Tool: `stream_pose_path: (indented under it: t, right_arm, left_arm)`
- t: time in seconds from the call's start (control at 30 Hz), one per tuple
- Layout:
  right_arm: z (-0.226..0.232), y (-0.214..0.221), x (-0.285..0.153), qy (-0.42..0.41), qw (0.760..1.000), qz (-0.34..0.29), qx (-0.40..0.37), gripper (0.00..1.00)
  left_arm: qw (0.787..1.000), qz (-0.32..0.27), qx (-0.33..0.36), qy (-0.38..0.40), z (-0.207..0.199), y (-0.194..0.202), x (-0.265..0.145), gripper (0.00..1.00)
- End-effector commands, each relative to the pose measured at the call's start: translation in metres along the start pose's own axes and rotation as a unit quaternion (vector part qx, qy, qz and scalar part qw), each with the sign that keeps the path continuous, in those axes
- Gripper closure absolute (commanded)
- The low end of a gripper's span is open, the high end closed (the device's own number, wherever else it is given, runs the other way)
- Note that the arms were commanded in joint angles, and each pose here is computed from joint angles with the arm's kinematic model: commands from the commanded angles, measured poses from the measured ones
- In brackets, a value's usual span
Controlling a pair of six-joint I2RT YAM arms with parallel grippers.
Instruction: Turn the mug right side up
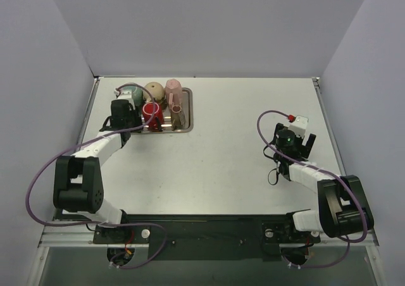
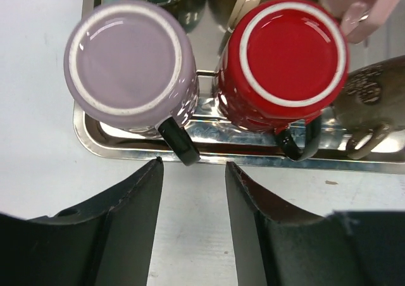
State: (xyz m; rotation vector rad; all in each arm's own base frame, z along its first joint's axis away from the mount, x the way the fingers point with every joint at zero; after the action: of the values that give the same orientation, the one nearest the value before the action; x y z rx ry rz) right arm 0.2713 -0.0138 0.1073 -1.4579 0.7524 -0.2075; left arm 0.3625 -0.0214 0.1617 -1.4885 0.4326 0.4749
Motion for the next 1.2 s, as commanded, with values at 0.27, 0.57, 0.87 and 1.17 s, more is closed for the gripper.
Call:
stream_pose_path:
  t: [0.27, 0.57, 0.87, 1.17]
  right_arm:
    - [0.003, -0.010, 0.002, 0.014, 1.000, -0.009, 0.004, 0.03]
    - [0.004, -0.011, 0.002, 0.011, 1.000, -0.010, 0.004, 0.03]
    - [0.017, -0.025, -0.018, -0.033, 0.999, -0.010, -0.029, 0.07]
    - [0.114, -0.096, -0.158, -0.395, 0.916, -0.040, 0.051, 0.03]
  left_arm:
    - [0.991, 0.007, -0.041, -0.127, 0.012, -0.002, 0.049, 0.48]
    - [0.990, 0.009, -0.068, -0.121, 0.029, -0.007, 0.055, 1.00]
    - [0.993, -0.042, -0.108, -0.015, 0.055, -0.048, -0.026, 1.00]
    - [0.952, -0.083, -0.058, 0.290, -0.003, -0.104, -0.154, 1.00]
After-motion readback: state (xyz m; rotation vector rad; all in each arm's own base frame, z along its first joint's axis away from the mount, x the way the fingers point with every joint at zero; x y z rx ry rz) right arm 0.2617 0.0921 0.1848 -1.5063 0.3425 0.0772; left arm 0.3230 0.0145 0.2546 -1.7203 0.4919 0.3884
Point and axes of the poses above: each gripper's point midway between its finger pads, its own x axis out along the fingers, its own z axis along the line the jaws close on, y = z × x, the point moved 8 cm from there along -x, back along the fingers, and after that the axes turned 8 degrees about x, right-handed, at the moved point
